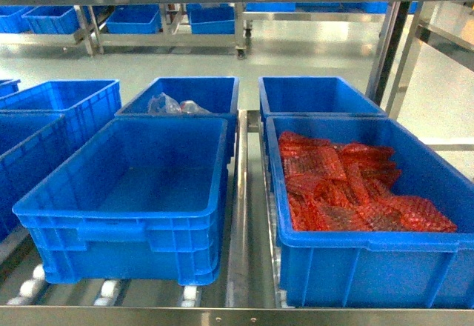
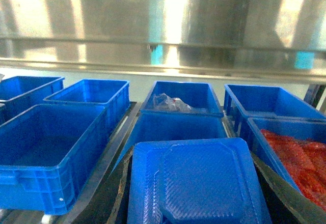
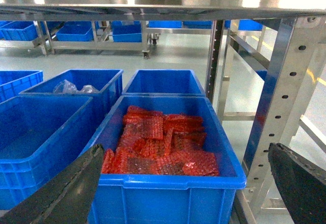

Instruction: Pick blue part to blue bin on bottom shelf

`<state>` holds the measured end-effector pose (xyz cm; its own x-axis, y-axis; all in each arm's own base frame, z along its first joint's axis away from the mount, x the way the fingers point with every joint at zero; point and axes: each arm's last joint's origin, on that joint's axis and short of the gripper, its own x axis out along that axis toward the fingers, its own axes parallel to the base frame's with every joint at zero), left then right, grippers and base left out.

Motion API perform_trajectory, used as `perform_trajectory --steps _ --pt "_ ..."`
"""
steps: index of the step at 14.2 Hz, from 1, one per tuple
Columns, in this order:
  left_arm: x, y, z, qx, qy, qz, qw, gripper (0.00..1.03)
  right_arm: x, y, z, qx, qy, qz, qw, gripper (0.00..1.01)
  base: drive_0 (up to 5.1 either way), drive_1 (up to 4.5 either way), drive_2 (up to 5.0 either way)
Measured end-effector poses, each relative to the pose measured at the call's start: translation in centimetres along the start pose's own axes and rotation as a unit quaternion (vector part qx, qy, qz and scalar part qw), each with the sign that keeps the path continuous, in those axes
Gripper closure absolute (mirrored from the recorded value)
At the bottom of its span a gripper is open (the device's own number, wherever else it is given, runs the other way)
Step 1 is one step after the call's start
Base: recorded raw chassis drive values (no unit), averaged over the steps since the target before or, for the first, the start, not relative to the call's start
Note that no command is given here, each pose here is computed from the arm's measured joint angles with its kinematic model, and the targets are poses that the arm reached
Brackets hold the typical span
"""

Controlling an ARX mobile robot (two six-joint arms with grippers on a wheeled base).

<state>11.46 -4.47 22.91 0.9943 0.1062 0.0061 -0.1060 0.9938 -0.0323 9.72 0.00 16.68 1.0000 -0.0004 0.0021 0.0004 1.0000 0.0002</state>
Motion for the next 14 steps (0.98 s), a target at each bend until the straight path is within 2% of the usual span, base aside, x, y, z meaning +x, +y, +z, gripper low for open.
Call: perform_trajectory --steps 14 --pt "0.0 0.0 -0.08 0.001 0.002 0.0 1.0 0.59 0.0 0.0 0.0 0.0 0.0 0.0 1.0 0.03 0.0 0.0 0.0"
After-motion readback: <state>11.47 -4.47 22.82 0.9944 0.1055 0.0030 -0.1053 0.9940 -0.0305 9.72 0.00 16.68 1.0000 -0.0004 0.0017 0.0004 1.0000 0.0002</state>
